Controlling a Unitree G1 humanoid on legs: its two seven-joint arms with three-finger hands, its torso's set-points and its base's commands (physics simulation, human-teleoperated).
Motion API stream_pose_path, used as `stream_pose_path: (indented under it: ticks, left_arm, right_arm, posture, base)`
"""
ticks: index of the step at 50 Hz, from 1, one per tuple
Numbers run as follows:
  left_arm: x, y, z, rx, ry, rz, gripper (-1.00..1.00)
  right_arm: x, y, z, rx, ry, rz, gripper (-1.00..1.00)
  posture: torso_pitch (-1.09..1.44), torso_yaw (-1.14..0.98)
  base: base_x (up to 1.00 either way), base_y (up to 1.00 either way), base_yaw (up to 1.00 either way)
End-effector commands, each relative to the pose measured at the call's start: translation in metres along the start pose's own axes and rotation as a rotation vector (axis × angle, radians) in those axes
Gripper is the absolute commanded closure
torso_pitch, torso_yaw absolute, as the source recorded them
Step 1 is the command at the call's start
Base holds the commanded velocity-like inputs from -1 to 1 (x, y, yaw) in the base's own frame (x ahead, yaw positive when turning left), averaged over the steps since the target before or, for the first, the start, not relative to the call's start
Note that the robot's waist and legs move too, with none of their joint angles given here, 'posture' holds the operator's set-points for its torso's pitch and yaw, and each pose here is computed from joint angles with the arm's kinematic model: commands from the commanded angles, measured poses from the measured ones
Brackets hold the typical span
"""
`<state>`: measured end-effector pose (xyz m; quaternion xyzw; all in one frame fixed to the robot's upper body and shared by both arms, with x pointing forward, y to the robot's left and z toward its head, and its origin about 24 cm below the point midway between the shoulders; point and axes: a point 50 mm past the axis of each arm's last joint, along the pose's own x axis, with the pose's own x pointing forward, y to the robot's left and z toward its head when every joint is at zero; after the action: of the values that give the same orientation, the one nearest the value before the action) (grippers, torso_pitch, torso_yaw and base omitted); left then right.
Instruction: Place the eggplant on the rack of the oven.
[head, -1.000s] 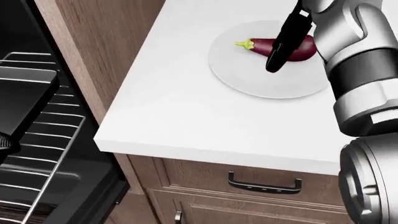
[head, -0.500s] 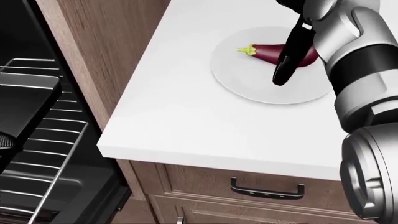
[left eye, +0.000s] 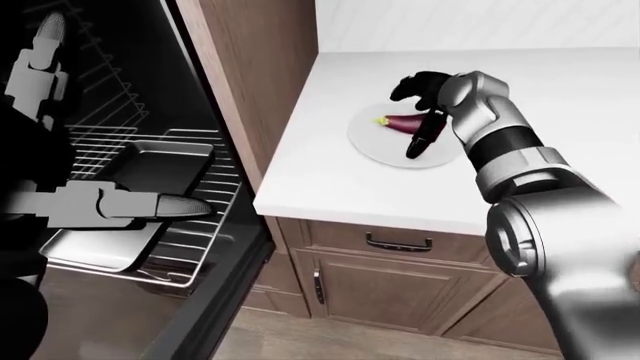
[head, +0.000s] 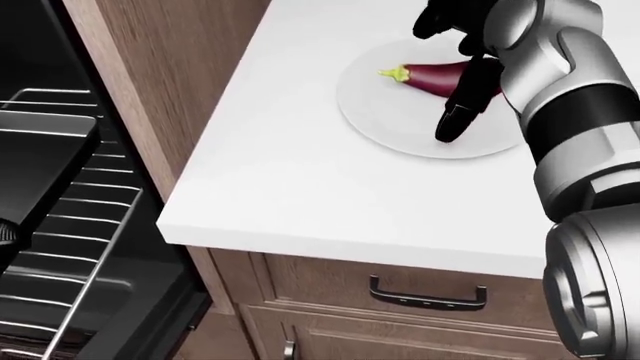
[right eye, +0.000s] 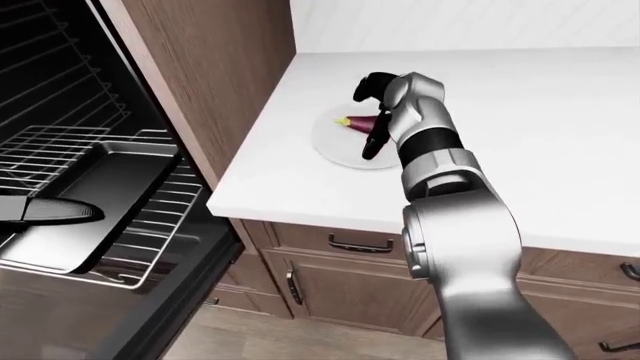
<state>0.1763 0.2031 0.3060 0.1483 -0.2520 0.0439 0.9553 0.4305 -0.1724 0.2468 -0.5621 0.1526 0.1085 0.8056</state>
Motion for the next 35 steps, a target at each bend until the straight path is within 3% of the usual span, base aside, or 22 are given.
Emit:
stream_pose_path:
  ticks: [1,11,12,20,35]
  left_arm:
    - [0.0006,0.0051,0.0083,0.010,-0.053,0.036,-1.00]
    - [0.0004,0.0057,0.0088,0.013,-0.054,0.036,-1.00]
    - [0.0002,0.0061,0.0088,0.015,-0.054,0.036,-1.00]
    - [-0.0002,0.0070,0.0098,0.014,-0.055,0.038,-1.00]
    - [0.0005,0.0080,0.0104,0.016,-0.056,0.042,-1.00]
  right_arm:
    - [-0.0109,-0.0235,0.0139,-0.013,-0.051,-0.089,-0.54]
    - [-0.0093,-0.0201,0.0124,-0.015,-0.049,-0.077,-0.44]
    - [-0.0091,-0.0195,0.0126,-0.014,-0.049,-0.073,-0.36]
    - [-0.0098,-0.0208,0.0138,-0.019,-0.052,-0.076,-0.36]
    - [-0.0095,-0.0196,0.0151,-0.041,-0.056,-0.067,0.18]
  posture:
    - [0.00,0.00]
    - [0.00,0.00]
    - [0.00,0.00]
    - [0.00,0.00]
    - [0.00,0.00]
  base:
    - [0.00,0.00,0.00]
    - [0.00,0.00,0.00]
    - [0.00,0.00,0.00]
    - [0.00,0.00,0.00]
    - [0.00,0.00,0.00]
